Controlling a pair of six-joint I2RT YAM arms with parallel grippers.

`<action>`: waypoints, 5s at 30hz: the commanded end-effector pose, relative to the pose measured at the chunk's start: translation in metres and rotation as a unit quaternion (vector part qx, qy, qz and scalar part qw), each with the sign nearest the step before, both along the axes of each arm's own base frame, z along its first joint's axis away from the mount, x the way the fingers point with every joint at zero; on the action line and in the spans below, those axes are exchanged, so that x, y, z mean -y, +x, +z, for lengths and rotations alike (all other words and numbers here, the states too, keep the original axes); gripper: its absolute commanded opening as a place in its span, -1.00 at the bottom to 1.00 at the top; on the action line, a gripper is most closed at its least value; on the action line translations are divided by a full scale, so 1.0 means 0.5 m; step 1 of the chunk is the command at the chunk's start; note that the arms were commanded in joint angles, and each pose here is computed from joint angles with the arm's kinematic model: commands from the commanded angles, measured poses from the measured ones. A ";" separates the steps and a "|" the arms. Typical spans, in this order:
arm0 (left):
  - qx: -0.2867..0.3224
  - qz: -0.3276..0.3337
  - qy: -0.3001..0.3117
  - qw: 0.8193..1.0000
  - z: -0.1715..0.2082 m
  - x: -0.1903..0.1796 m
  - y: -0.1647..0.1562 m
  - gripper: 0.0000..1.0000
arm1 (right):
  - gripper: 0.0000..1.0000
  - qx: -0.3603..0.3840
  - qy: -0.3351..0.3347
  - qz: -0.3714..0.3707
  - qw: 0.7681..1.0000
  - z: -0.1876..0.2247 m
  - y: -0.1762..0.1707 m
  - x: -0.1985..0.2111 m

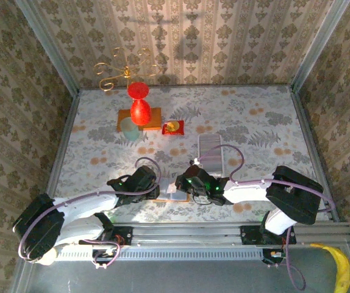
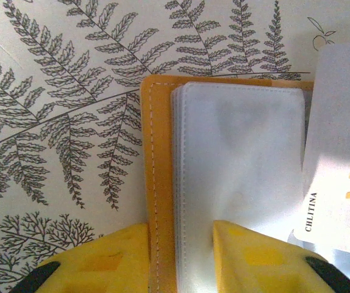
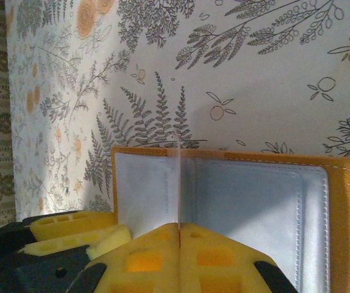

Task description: Put the credit cards into the card holder

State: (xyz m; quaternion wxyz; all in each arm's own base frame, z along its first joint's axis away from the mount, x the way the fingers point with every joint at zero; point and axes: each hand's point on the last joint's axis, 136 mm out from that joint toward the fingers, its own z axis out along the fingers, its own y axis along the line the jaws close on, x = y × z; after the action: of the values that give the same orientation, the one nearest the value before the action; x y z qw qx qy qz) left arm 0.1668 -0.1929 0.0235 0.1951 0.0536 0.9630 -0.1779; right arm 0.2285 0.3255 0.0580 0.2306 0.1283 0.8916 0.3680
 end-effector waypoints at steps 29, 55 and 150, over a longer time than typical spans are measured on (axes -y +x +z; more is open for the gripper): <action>-0.030 0.000 0.028 0.999 -0.038 -0.026 -0.031 -0.39 | -1.00 -0.029 0.010 0.001 1.000 -0.027 -0.037 0.007; -0.029 -0.002 0.025 0.999 -0.035 -0.018 -0.029 -0.40 | -1.00 0.047 0.070 -0.044 0.995 0.011 0.025 0.018; -0.027 0.007 0.024 0.999 -0.037 -0.024 -0.034 -0.42 | -1.00 -0.058 0.043 -0.002 0.997 -0.072 -0.060 -0.002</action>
State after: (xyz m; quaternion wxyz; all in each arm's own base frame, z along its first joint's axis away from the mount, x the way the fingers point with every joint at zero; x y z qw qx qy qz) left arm 0.1654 -0.1972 0.0231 0.1988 0.0441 0.9608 -0.1880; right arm 0.2070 0.3295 0.0436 0.1929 0.1587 0.8703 0.4244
